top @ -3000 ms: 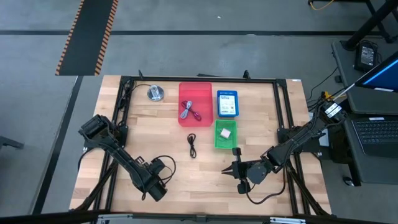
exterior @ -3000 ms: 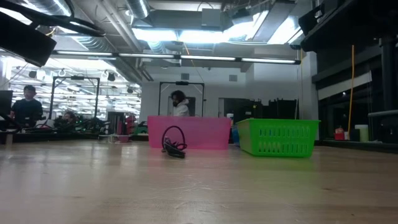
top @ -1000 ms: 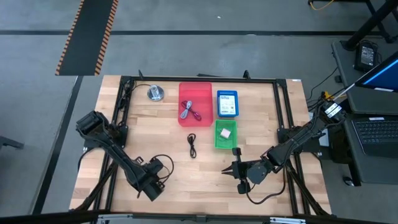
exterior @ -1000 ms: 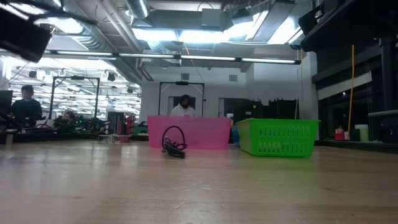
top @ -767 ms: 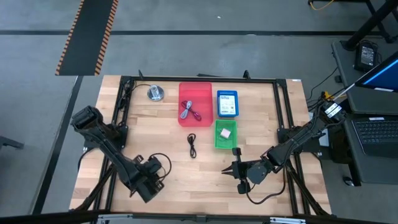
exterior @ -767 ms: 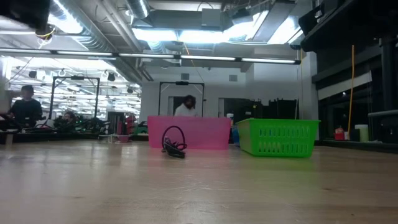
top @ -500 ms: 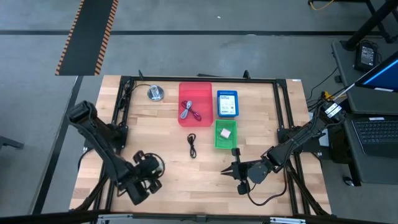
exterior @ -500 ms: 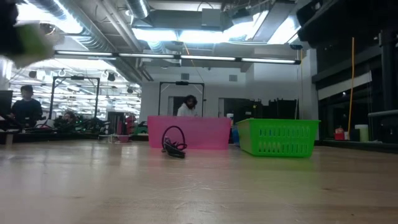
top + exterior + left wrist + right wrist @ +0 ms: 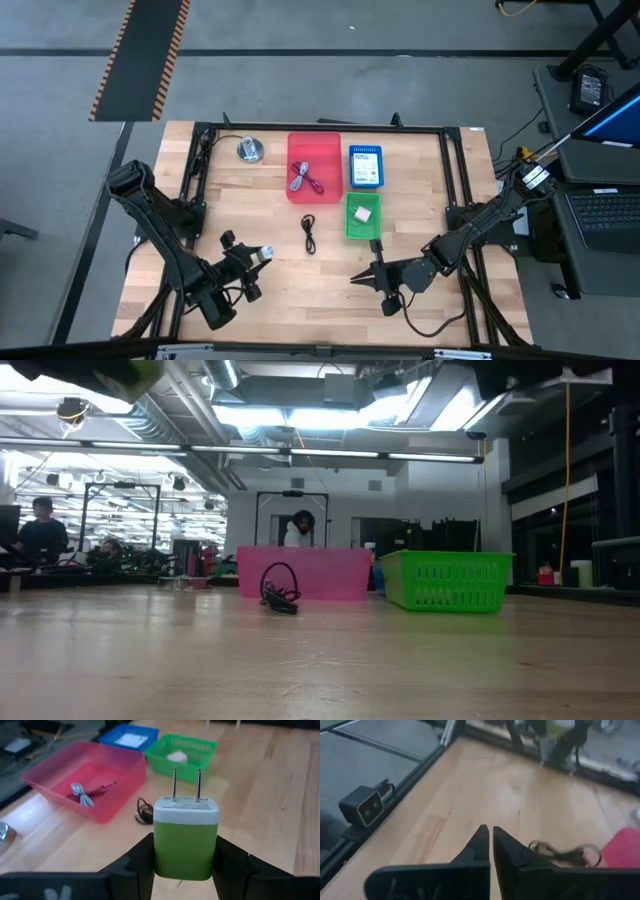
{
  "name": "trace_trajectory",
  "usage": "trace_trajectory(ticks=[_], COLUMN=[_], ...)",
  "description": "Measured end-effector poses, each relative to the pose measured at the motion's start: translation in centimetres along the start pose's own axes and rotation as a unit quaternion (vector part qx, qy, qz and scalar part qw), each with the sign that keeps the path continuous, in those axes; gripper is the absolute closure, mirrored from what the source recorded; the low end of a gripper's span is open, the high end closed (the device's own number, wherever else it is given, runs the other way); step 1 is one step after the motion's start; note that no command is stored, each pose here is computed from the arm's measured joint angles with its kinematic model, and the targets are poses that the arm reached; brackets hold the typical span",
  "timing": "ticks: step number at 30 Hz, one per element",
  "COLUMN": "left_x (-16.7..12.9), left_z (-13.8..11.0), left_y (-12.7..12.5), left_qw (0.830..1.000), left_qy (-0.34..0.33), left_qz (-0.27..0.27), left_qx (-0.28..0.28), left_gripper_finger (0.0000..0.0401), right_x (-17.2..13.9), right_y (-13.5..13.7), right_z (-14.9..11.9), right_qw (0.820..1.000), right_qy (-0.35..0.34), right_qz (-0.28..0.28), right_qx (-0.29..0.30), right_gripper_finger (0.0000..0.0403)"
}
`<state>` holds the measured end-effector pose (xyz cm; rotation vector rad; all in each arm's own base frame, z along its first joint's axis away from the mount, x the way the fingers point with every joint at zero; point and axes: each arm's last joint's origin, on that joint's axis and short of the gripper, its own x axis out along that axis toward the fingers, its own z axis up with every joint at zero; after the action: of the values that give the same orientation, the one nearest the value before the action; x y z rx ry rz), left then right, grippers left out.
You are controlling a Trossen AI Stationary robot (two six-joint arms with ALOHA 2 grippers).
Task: Pick and place items into bin
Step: Put the green charger adapter into the green bin
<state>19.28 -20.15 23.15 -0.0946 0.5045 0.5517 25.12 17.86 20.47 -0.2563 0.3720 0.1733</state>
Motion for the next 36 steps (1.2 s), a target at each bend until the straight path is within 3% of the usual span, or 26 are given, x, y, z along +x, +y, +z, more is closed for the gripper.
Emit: trace_trajectory(ticks=[8, 24, 36], left_x=[0.4, 6.1, 11.0], left_z=[0.5, 5.1, 8.8], left_y=[-0.1, -1.2, 0.2], left_qw=[0.999, 0.992, 0.975], left_qy=[-0.036, -0.026, -0.032], left_qz=[0.010, -0.016, -0.095], left_qx=[0.002, 0.120, 0.196], left_gripper_finger=[0.0257, 0.0257, 0.0257], right_x=[0.8, 1.3, -1.9], right_y=[-1.9, -4.7, -5.8], right_z=[0.9, 1.1, 1.1], right_qw=[0.999, 0.996, 0.997], right_qy=[-0.038, -0.033, 0.038], right_qz=[-0.032, -0.075, -0.068], right_qx=[0.012, -0.033, 0.013], right_gripper_finger=[0.0389, 0.0274, 0.0238])
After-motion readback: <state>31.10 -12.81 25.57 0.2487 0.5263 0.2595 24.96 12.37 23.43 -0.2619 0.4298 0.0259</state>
